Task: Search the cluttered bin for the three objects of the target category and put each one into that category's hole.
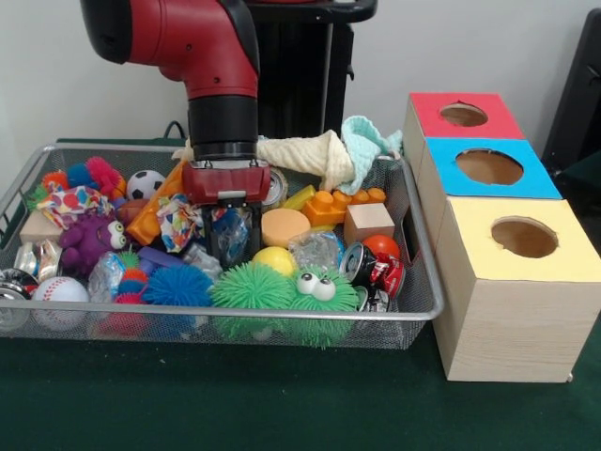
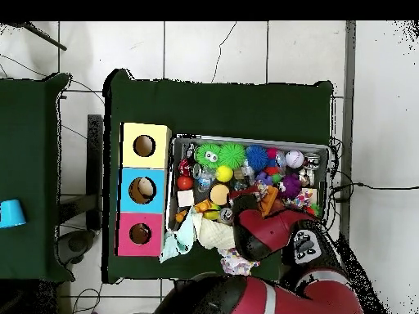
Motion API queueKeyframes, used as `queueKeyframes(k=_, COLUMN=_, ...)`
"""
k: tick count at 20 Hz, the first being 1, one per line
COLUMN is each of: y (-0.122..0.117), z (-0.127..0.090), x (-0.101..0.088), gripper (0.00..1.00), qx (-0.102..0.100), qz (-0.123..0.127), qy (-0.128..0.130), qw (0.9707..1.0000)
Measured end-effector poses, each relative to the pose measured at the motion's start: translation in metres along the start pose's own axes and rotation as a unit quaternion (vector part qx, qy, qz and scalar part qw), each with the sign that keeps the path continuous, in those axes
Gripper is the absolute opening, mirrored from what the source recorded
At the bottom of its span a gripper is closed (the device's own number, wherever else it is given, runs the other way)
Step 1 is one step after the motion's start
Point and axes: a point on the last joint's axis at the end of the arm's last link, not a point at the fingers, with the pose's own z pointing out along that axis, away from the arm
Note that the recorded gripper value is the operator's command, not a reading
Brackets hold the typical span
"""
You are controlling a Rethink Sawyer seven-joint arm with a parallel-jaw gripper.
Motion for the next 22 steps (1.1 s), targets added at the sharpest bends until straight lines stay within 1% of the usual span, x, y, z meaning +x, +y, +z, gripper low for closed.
queueKeyframes(k=2, y=-0.005, z=-0.002, x=0.003, gripper=1.0, qx=-0.012, qz=-0.021, qy=-0.008, qw=0.9997)
queueKeyframes(k=3, y=-0.012, z=-0.005, x=0.007, gripper=1.0, qx=-0.026, qz=-0.049, qy=-0.016, qw=0.9983)
queueKeyframes(k=4, y=-0.017, z=-0.007, x=0.009, gripper=1.0, qx=-0.033, qz=-0.069, qy=-0.021, qw=0.9969)
queueKeyframes(k=5, y=-0.018, z=-0.008, x=0.01, gripper=1.0, qx=-0.036, qz=-0.077, qy=-0.023, qw=0.9961)
queueKeyframes(k=6, y=-0.025, z=-0.012, x=0.015, gripper=1.0, qx=-0.048, qz=-0.112, qy=-0.03, qw=0.9921)
queueKeyframes(k=7, y=-0.032, z=-0.014, x=0.02, gripper=1.0, qx=-0.057, qz=-0.146, qy=-0.031, qw=0.9872)
queueKeyframes(k=9, y=-0.04, z=-0.017, x=0.022, gripper=1.0, qx=-0.067, qz=-0.184, qy=-0.029, qw=0.9801)
queueKeyframes(k=10, y=-0.044, z=-0.017, x=0.023, gripper=1.0, qx=-0.07, qz=-0.2, qy=-0.026, qw=0.977)
queueKeyframes(k=11, y=-0.046, z=-0.017, x=0.023, gripper=1.0, qx=-0.072, qz=-0.206, qy=-0.024, qw=0.9756)
queueKeyframes(k=12, y=-0.054, z=-0.018, x=0.023, gripper=1.0, qx=-0.076, qz=-0.226, qy=-0.015, qw=0.9711)
queueKeyframes(k=13, y=-0.058, z=-0.018, x=0.022, gripper=1.0, qx=-0.078, qz=-0.233, qy=-0.009, qw=0.9693)
queueKeyframes(k=14, y=-0.061, z=-0.018, x=0.02, gripper=1.0, qx=-0.079, qz=-0.236, qy=-0.005, qw=0.9685)
queueKeyframes(k=16, y=-0.065, z=-0.018, x=0.016, gripper=1.0, qx=-0.081, qz=-0.236, qy=0.001, qw=0.9683)
queueKeyframes(k=17, y=-0.067, z=-0.018, x=0.013, gripper=1.0, qx=-0.083, qz=-0.232, qy=0.005, qw=0.9691)
queueKeyframes(k=18, y=-0.07, z=-0.019, x=0.009, gripper=1.0, qx=-0.084, qz=-0.224, qy=0.01, qw=0.9709)
queueKeyframes(k=19, y=-0.071, z=-0.019, x=0.008, gripper=1.0, qx=-0.084, qz=-0.22, qy=0.011, qw=0.9718)
queueKeyframes(k=20, y=-0.074, z=-0.02, x=0.006, gripper=1.0, qx=-0.084, qz=-0.211, qy=0.016, qw=0.9737)
queueKeyframes(k=22, y=-0.08, z=-0.022, x=0.005, gripper=1.0, qx=-0.08, qz=-0.201, qy=0.023, qw=0.976)
